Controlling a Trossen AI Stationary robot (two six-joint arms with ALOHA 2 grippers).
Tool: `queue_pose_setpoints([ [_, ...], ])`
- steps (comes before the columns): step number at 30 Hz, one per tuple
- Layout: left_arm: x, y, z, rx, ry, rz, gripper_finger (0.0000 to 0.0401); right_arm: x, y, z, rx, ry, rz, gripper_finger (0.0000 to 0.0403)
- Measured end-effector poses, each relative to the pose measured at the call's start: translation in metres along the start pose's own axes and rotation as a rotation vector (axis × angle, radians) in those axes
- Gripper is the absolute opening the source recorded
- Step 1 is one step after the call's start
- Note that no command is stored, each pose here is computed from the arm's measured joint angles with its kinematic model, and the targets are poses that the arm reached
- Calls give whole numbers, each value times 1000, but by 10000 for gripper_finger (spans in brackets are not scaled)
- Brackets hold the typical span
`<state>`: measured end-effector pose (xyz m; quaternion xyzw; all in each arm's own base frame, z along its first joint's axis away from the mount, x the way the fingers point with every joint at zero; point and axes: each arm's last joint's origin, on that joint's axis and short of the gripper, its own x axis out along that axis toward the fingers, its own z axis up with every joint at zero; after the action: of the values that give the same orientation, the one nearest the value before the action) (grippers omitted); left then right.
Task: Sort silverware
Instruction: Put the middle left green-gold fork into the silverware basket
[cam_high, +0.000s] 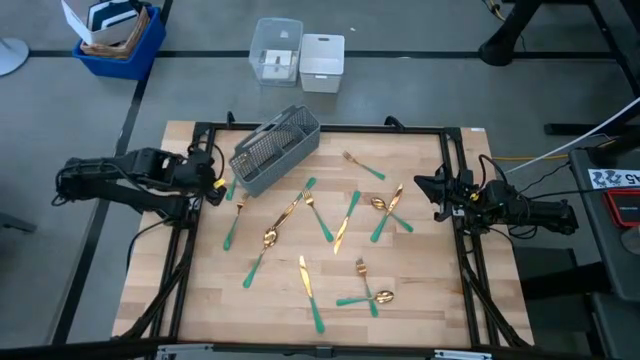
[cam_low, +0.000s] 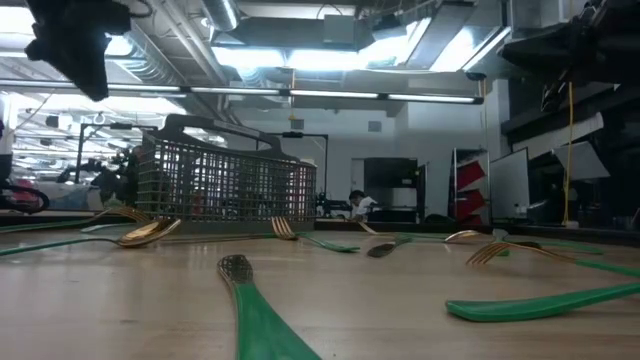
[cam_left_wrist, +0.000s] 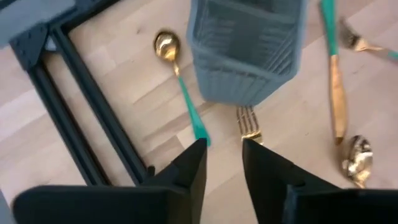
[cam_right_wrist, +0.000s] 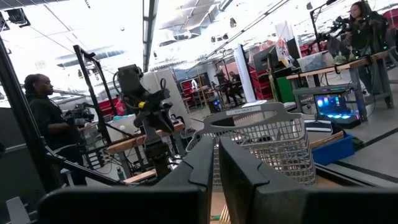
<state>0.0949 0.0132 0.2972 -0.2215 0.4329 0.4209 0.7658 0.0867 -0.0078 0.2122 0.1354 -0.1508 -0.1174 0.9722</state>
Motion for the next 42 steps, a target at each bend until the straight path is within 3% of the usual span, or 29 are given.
queue_pose_setpoints([
  [6, 18, -4, -9, 4, 24, 23, 115, 0, 0, 0, 0, 0, 0, 33],
  [15, 39, -21, -17, -40, 136, -175, 102, 0, 0, 0, 0, 0, 1, 33],
  [25, 68, -32, -32, -95, 253, -222, 101, 0, 0, 0, 0, 0, 2, 33],
  [35, 96, -44, -41, -87, 283, -189, 100, 0, 0, 0, 0, 0, 2, 33],
  [42, 109, -51, -43, -56, 339, -109, 100, 0, 0, 0, 0, 0, 2, 33],
])
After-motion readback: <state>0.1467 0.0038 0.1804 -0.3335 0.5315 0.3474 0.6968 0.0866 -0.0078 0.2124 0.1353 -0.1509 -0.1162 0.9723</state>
